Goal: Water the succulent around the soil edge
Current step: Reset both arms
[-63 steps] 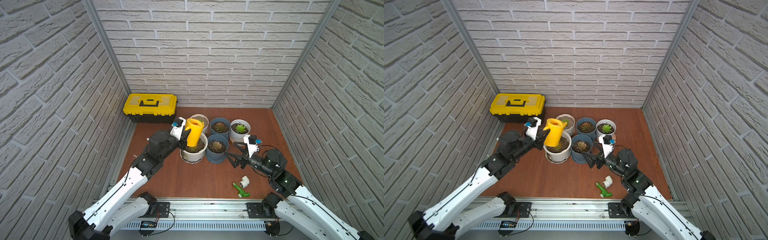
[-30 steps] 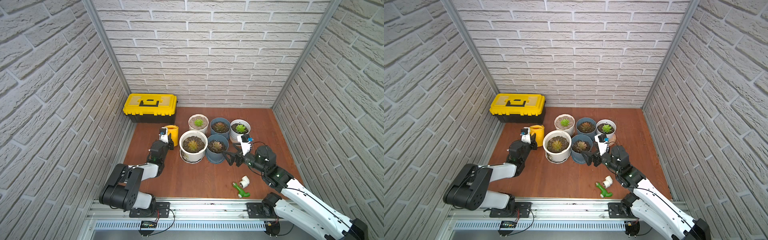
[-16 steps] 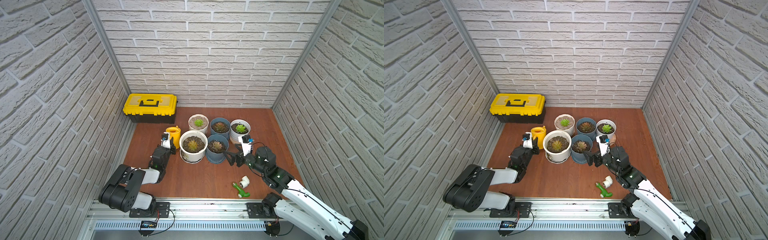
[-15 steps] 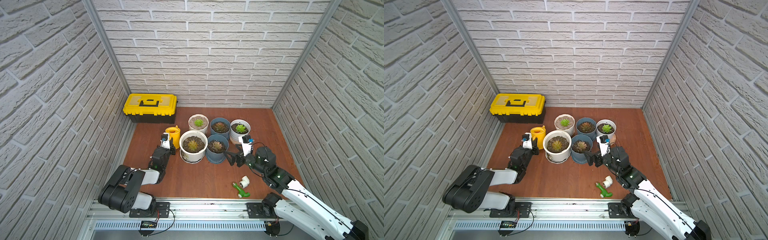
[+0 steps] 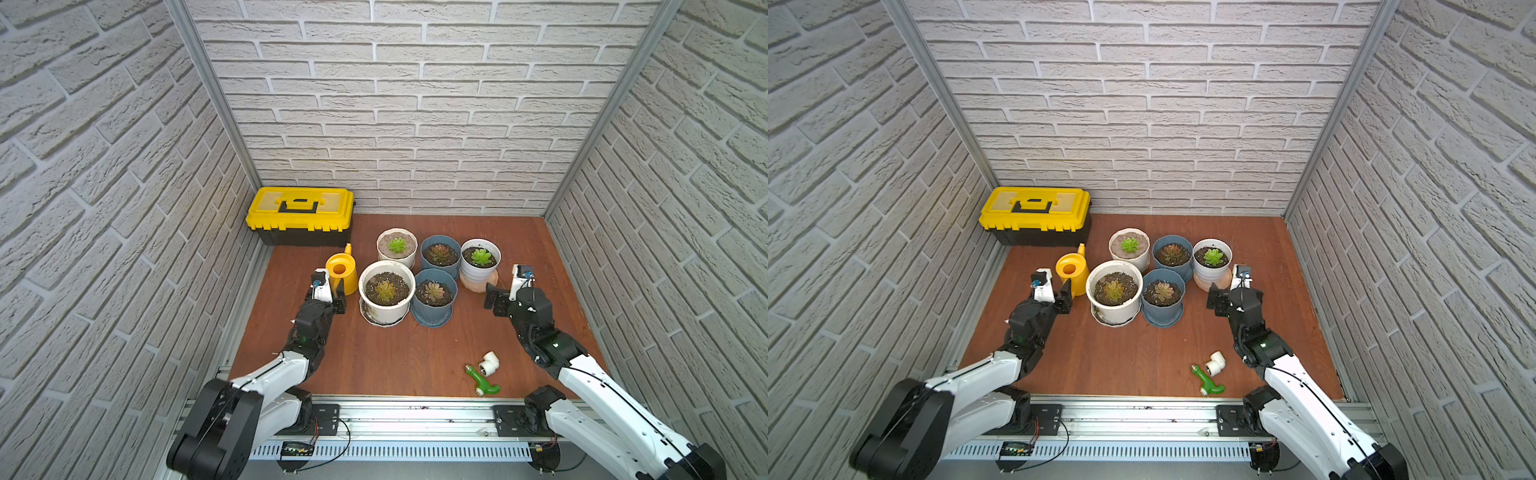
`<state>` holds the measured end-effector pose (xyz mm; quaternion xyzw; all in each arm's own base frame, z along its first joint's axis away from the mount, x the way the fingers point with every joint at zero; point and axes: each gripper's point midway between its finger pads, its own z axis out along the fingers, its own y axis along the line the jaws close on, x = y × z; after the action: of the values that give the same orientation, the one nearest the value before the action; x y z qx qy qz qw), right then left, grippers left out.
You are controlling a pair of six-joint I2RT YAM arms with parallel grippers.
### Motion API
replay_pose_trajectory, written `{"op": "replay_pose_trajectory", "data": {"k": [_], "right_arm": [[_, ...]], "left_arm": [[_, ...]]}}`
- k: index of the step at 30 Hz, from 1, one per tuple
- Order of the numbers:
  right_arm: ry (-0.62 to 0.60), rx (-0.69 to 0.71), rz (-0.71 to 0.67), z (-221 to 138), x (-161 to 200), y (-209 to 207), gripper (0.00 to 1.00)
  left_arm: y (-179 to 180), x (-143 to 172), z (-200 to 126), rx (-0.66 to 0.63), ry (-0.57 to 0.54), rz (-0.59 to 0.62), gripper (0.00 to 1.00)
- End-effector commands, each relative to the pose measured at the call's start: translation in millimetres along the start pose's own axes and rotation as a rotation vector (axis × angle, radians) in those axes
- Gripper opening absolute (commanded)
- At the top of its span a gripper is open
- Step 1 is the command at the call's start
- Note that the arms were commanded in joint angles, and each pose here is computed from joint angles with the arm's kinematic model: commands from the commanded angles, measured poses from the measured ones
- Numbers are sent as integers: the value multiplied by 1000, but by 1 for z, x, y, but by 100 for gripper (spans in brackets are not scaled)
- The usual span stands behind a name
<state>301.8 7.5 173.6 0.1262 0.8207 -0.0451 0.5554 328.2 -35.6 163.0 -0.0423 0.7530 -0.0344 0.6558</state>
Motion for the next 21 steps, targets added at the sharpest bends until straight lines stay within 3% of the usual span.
{"op": "replay_pose_trajectory", "data": {"k": [1, 2, 4, 7, 8, 9, 13, 16, 21], "right_arm": [[-232, 210, 54, 11, -10, -46, 99], [-271, 244, 58, 12, -9, -55, 99], [-245, 239, -43, 23, -4, -51, 98], [-146, 275, -117, 55, 13, -49, 99], [-187, 277, -137, 63, 9, -47, 99], [-210, 301, -154, 63, 6, -45, 99], [-245, 170, -117, 81, 14, -36, 99], [-270, 108, -118, 72, 22, -33, 99], [-176, 59, -142, 93, 39, -27, 99]], "left_arm": [[6, -32, -13, -41, -27, -7, 93], [12, -44, -18, -74, -47, -2, 98], [36, -66, -32, -211, -91, -10, 98], [78, -79, -49, -440, -123, -47, 98], [86, -81, -48, -462, -128, -44, 98], [93, -80, -45, -478, -118, -44, 98], [135, -43, -29, -588, -4, -80, 98], [158, -22, -27, -674, 28, -45, 98], [154, 0, 2, -603, 59, 4, 98]]}}
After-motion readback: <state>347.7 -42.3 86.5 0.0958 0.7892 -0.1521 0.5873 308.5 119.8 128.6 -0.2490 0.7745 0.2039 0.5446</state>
